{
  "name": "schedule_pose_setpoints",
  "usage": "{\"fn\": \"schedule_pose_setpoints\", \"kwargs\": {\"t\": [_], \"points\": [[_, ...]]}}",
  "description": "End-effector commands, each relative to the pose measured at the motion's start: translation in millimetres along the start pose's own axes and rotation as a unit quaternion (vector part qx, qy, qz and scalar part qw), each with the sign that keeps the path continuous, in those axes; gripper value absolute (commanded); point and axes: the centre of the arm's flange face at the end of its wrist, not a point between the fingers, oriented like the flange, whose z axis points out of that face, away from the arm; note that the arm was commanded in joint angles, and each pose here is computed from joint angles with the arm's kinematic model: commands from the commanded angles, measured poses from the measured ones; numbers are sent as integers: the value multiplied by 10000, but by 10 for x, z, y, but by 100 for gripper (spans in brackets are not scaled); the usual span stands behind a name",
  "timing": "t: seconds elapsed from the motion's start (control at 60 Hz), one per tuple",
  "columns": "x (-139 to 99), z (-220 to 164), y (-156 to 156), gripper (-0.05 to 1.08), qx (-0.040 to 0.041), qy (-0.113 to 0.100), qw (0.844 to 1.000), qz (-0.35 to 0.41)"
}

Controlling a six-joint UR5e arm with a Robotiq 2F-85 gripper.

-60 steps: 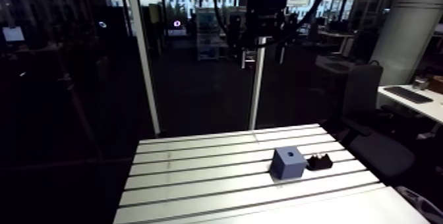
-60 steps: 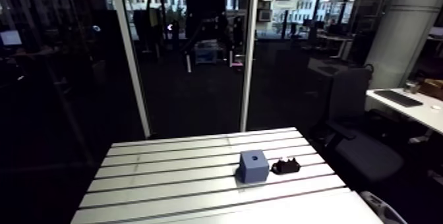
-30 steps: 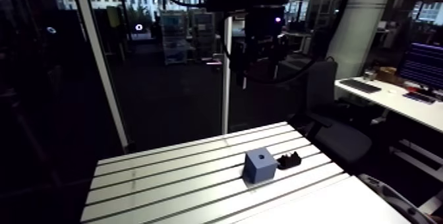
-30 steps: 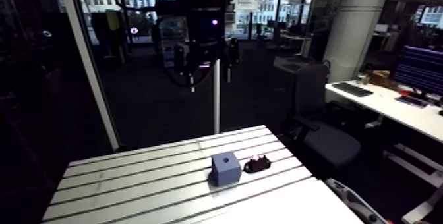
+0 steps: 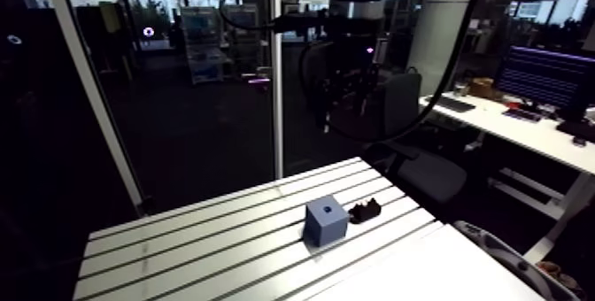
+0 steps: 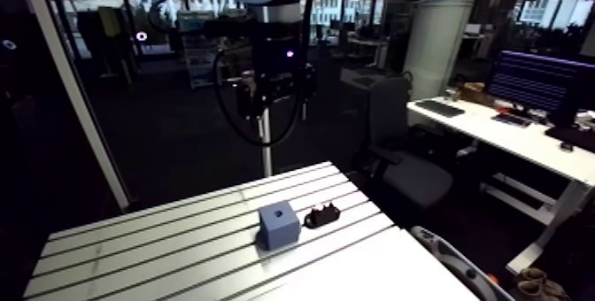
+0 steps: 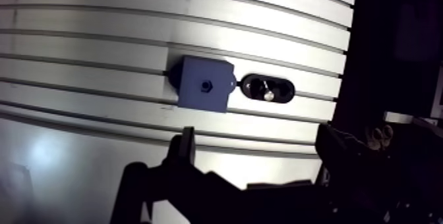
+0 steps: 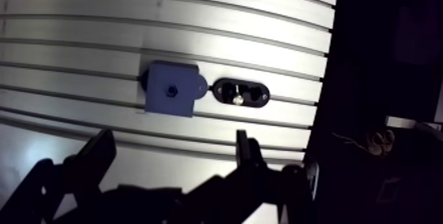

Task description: Pick up the M10 bolt and insert it into the hex recess until seated.

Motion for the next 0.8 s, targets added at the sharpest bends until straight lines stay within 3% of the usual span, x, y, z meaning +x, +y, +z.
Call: {"fn": "schedule_pose_setpoints", "kwargs": {"t": [0.017, 0.267, 0.333, 0.55, 0.8], "points": [[-44, 229, 185, 1, 88, 49, 9997, 230], [-145, 453, 415, 1, 165, -6, 9981, 595], [-170, 573, 499, 1, 245, -85, 9974, 672], [-135, 809, 573, 1, 363, -247, 9960, 783], [-67, 983, 654, 2, 366, -427, 9934, 1000]]}}
